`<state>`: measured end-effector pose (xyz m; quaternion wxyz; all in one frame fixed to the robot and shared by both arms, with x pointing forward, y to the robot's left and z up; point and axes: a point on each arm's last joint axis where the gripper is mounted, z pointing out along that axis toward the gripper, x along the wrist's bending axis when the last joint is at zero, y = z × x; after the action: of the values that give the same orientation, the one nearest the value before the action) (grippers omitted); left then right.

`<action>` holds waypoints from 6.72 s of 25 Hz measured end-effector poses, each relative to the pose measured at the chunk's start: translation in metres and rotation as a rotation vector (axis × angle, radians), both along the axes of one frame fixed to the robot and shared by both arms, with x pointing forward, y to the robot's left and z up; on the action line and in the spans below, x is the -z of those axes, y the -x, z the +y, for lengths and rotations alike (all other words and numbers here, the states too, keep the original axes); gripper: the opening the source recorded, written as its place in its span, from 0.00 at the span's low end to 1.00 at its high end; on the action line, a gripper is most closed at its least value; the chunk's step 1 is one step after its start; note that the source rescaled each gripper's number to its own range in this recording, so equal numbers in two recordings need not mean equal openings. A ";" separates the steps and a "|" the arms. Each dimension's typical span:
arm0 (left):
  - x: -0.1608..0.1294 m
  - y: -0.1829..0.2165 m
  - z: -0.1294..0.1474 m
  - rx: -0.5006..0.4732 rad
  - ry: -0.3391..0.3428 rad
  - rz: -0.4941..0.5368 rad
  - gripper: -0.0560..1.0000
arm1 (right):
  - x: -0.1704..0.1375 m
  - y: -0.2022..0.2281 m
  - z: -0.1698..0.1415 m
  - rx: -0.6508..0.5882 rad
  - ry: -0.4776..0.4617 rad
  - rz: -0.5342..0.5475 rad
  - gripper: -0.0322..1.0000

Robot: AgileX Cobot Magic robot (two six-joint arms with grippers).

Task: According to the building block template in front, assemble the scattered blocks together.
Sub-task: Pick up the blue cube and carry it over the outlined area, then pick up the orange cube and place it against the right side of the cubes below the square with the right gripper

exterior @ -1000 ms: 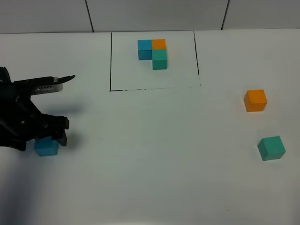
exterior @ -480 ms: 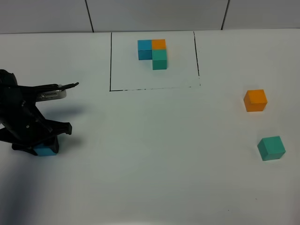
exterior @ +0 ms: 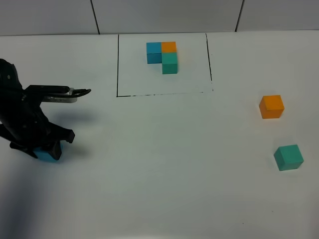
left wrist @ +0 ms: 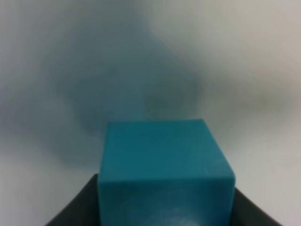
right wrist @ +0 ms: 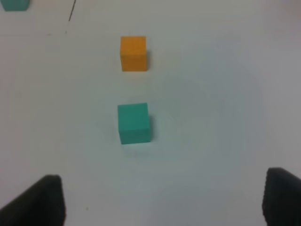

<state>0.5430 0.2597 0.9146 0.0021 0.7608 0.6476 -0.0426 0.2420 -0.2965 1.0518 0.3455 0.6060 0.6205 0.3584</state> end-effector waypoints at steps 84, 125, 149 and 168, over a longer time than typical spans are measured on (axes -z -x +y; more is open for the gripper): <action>-0.089 -0.097 -0.243 1.087 -0.012 -0.371 0.98 | 0.000 0.000 0.002 -0.011 -0.020 -0.001 0.73; -0.169 -0.033 0.051 -0.009 -0.069 -0.444 0.78 | 0.000 0.000 0.002 -0.012 -0.021 -0.002 0.73; -0.247 0.212 0.036 -0.049 0.009 -1.037 0.72 | -0.001 0.000 0.005 -0.034 -0.058 -0.002 0.73; -0.178 0.301 0.041 -0.057 0.046 -1.183 0.71 | -0.001 0.000 0.005 -0.034 -0.059 -0.004 0.73</action>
<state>0.2422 0.3006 1.0927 0.3806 0.6374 0.5553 0.3748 0.2420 -0.2911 1.0525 0.3228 0.6044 0.6192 0.3835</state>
